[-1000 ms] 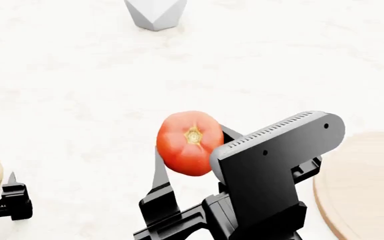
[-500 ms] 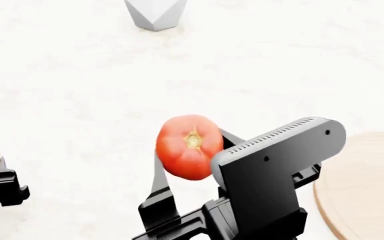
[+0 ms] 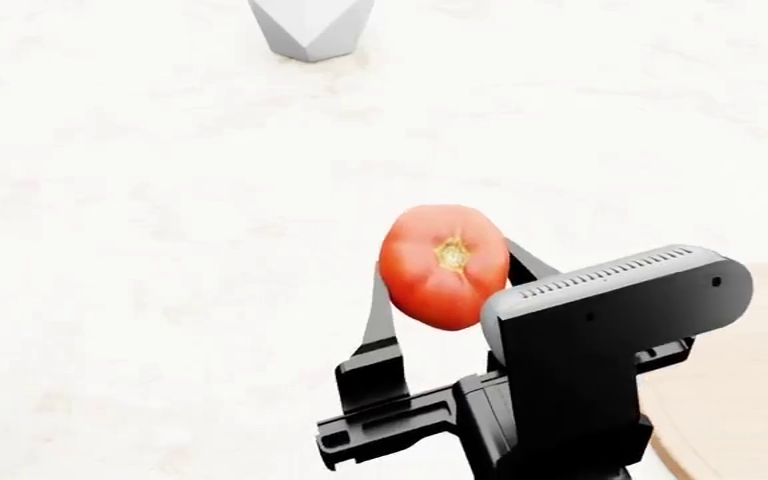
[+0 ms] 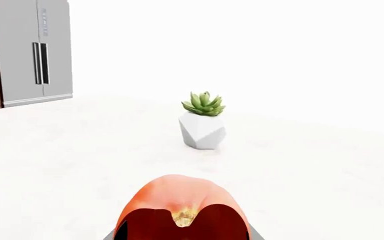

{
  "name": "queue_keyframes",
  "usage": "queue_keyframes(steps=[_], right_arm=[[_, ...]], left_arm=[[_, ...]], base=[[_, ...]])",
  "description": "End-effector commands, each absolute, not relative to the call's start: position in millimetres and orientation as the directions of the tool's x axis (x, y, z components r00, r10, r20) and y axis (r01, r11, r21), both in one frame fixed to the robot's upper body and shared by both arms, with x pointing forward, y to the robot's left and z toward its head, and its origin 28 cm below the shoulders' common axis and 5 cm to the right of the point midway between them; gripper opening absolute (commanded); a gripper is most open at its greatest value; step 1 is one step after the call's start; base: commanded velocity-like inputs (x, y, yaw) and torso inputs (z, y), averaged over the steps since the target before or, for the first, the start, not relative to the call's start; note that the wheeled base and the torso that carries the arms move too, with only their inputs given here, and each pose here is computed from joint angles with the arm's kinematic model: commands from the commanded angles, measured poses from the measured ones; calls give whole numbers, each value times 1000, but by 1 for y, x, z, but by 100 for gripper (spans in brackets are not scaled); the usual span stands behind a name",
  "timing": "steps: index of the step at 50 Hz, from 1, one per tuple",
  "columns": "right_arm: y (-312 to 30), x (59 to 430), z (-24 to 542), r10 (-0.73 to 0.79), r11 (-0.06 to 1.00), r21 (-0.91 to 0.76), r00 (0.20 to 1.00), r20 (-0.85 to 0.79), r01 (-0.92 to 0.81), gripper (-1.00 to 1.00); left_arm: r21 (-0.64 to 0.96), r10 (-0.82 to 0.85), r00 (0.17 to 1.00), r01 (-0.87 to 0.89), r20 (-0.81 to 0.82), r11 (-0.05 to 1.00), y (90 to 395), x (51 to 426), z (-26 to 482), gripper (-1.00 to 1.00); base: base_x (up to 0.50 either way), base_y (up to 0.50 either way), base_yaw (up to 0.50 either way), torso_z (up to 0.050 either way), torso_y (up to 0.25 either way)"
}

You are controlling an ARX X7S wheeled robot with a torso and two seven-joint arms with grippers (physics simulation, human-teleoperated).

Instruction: Place the avocado, onion, tomato and bell pepper on the cutting board.

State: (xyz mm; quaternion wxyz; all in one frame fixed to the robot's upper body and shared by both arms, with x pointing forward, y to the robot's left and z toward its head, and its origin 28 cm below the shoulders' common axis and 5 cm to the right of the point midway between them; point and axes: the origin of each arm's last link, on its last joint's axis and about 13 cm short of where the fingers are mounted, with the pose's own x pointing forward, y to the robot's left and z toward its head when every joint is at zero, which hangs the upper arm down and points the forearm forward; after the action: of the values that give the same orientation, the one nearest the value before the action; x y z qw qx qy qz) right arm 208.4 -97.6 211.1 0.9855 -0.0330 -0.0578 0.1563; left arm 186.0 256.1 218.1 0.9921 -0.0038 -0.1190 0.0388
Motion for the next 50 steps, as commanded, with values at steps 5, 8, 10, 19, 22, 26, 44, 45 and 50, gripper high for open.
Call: queue_keyframes(steps=[5,8,10,19,22,26,44,45,50], right_arm=[[-98,212,205,278,959,-98,950,140,-267,-100],[-99,211,204,273,961,-87,952,140,-263,-100],[-99,211,204,272,961,-80,952,141,-263,-100],[-100,208,206,267,963,-78,953,145,-258,-100],[-99,208,206,269,962,-80,952,147,-260,-100],[-99,207,209,274,961,-85,950,148,-263,-100],[-101,204,223,310,949,-111,939,151,-295,-100],[-101,204,225,313,948,-115,938,151,-298,-100],[-101,205,231,324,944,-122,934,151,-308,-100]], left_arm=[[-58,49,965,-36,257,998,250,170,218,-100],[-58,48,966,-35,255,998,250,168,218,-100],[-57,47,966,-33,255,998,249,166,218,-100],[-47,28,968,-17,248,999,245,161,216,-100],[-47,28,969,-17,247,999,245,161,216,-100],[-48,27,969,-15,245,999,245,162,216,-100],[-57,9,969,5,247,998,240,166,216,-100],[-58,9,969,6,248,998,239,167,216,-100],[-58,5,968,10,250,998,238,168,217,-100]], base=[[0,0,0,0,0],[0,0,0,0,0],[1,-439,0,0,0],[1,-500,0,0,0],[1,-500,0,0,0],[1,-500,0,0,0],[1,-500,0,0,0],[1,-500,0,0,0],[1,-500,0,0,0]])
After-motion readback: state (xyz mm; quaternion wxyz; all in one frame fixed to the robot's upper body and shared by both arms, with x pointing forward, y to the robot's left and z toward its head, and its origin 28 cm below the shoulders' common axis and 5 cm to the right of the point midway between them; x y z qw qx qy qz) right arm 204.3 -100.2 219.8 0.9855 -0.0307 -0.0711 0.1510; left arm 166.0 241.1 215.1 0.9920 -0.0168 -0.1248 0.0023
